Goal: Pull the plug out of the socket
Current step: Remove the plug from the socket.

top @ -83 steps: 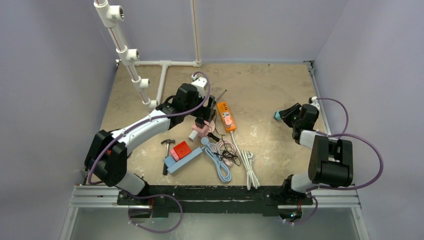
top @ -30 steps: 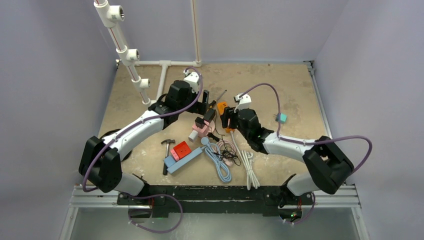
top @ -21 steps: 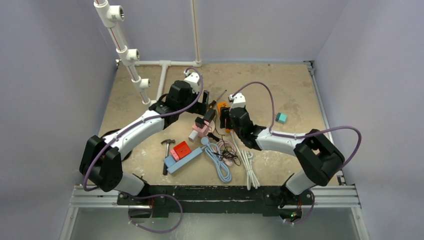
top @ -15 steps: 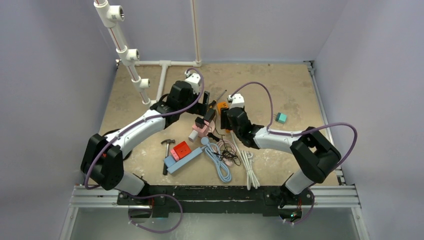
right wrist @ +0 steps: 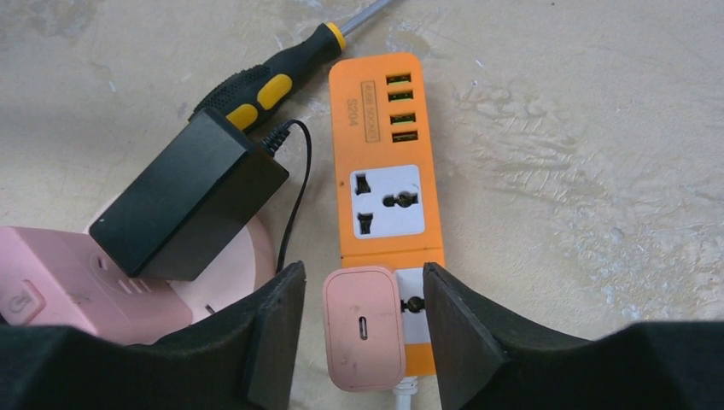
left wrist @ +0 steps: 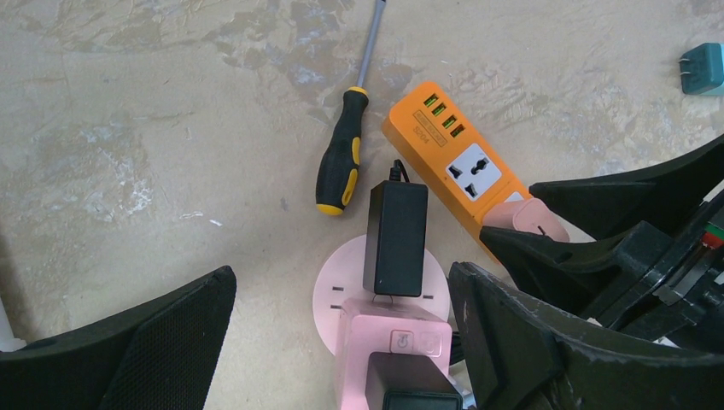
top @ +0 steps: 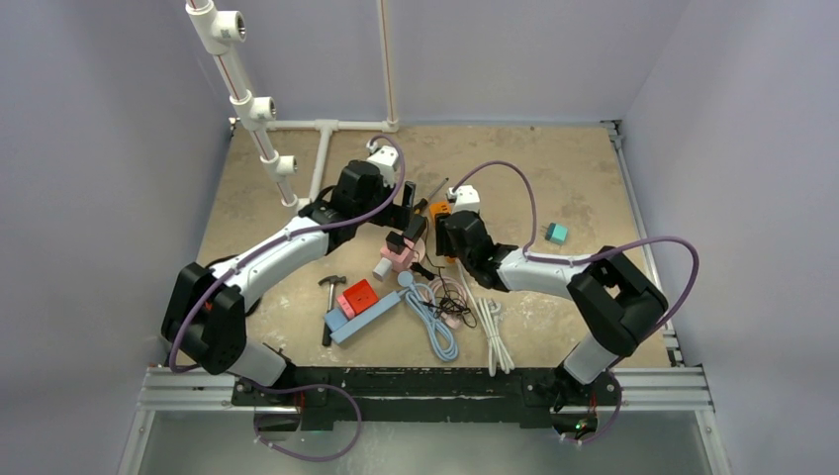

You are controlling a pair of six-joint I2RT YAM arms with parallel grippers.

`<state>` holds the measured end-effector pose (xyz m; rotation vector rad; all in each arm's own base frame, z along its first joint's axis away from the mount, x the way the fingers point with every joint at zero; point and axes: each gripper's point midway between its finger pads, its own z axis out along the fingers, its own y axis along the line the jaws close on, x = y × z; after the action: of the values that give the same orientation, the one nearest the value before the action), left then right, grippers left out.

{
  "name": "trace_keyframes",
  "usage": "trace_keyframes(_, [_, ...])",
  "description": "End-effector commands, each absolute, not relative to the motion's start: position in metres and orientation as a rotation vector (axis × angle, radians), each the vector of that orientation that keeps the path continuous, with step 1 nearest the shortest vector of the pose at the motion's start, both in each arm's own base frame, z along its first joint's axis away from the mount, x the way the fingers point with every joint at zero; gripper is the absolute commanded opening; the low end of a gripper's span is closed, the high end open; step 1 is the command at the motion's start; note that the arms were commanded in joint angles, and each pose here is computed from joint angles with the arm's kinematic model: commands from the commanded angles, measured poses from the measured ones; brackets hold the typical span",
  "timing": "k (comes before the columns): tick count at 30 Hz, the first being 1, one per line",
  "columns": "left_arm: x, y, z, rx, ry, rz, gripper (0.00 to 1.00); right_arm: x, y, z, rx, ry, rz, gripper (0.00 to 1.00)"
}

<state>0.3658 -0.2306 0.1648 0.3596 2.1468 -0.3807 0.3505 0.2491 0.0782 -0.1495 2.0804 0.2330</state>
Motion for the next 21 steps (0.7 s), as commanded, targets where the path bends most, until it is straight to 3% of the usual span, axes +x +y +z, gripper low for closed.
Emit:
trace_keyframes(1, [0.3698, -0.2329, 0.1672, 0.343, 2.137, -0.397, 0.95, 0.3561, 0.2568, 0.0901, -0.140, 2.061, 0.249, 0.53])
trace_keyframes(21, [0.3701, -0.2363, 0.1635, 0.341, 2.149, -0.414, 0.95, 0.3573, 0.2553, 0.0822, -0.148, 2.092, 0.209, 0.33])
